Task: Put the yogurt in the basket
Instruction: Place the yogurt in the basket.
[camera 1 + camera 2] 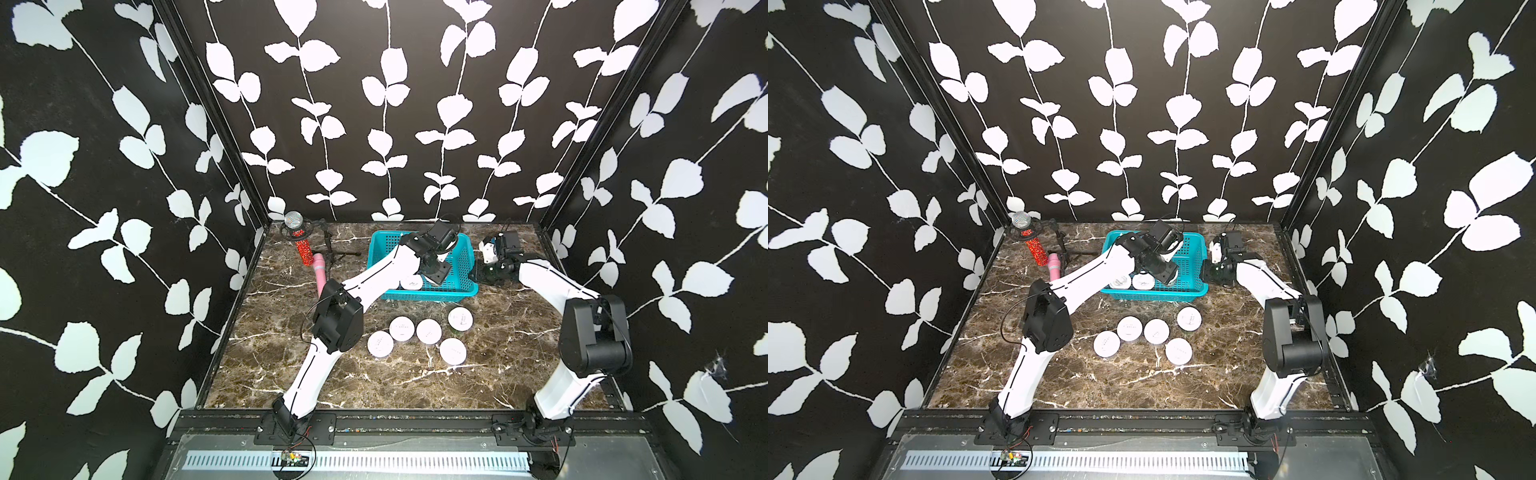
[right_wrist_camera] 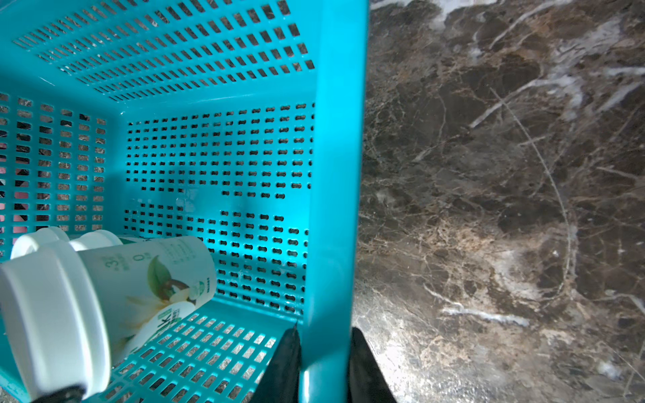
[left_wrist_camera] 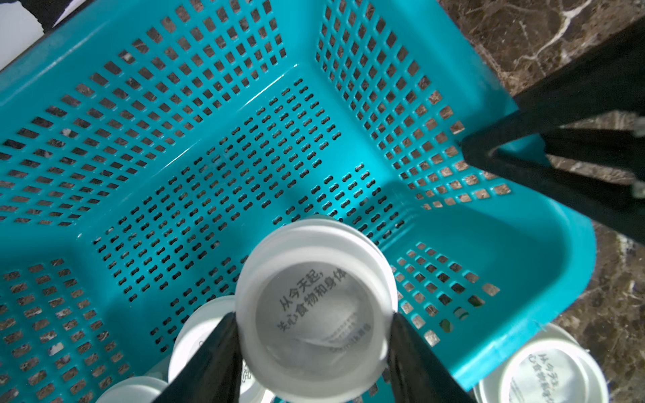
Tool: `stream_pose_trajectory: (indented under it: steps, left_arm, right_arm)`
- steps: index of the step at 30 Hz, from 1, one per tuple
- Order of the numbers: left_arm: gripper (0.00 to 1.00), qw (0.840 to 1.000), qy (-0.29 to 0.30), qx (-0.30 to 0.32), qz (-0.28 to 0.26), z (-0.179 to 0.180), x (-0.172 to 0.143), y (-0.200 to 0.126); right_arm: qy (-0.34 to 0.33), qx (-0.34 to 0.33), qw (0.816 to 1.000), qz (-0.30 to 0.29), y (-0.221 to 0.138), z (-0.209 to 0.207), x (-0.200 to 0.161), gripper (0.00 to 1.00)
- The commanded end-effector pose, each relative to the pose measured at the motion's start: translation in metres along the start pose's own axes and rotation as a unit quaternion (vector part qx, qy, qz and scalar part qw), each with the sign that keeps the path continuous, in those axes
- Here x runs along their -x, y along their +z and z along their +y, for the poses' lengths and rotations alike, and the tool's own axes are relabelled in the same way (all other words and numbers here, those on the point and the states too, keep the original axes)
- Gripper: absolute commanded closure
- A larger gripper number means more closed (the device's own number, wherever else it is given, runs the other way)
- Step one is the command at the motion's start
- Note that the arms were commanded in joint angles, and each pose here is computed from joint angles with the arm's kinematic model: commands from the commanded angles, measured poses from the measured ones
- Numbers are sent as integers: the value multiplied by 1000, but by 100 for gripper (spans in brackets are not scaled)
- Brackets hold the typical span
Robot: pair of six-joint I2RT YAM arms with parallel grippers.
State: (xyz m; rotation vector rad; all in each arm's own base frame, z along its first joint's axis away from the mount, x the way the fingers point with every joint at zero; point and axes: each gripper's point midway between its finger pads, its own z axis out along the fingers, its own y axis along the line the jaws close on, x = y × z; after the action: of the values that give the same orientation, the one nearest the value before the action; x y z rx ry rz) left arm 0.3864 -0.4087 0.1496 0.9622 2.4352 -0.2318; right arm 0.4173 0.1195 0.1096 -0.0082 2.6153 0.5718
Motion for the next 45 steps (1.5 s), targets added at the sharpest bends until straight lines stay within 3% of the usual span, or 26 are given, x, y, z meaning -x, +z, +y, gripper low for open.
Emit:
stream_pose_trajectory:
  steps: [1, 35, 45]
  left_arm:
    - [41, 1000, 15, 7, 0, -4, 2, -9]
    - [38, 998, 34, 4, 51, -11, -22, 30]
    - [28, 998, 36, 0, 53, -13, -23, 31]
  right_arm:
    - [-6, 12, 1000, -10, -3, 8, 0, 75]
    - [-7, 10, 1000, -10, -4, 8, 0, 75]
    - [-10, 9, 1000, -13, -5, 8, 1, 75]
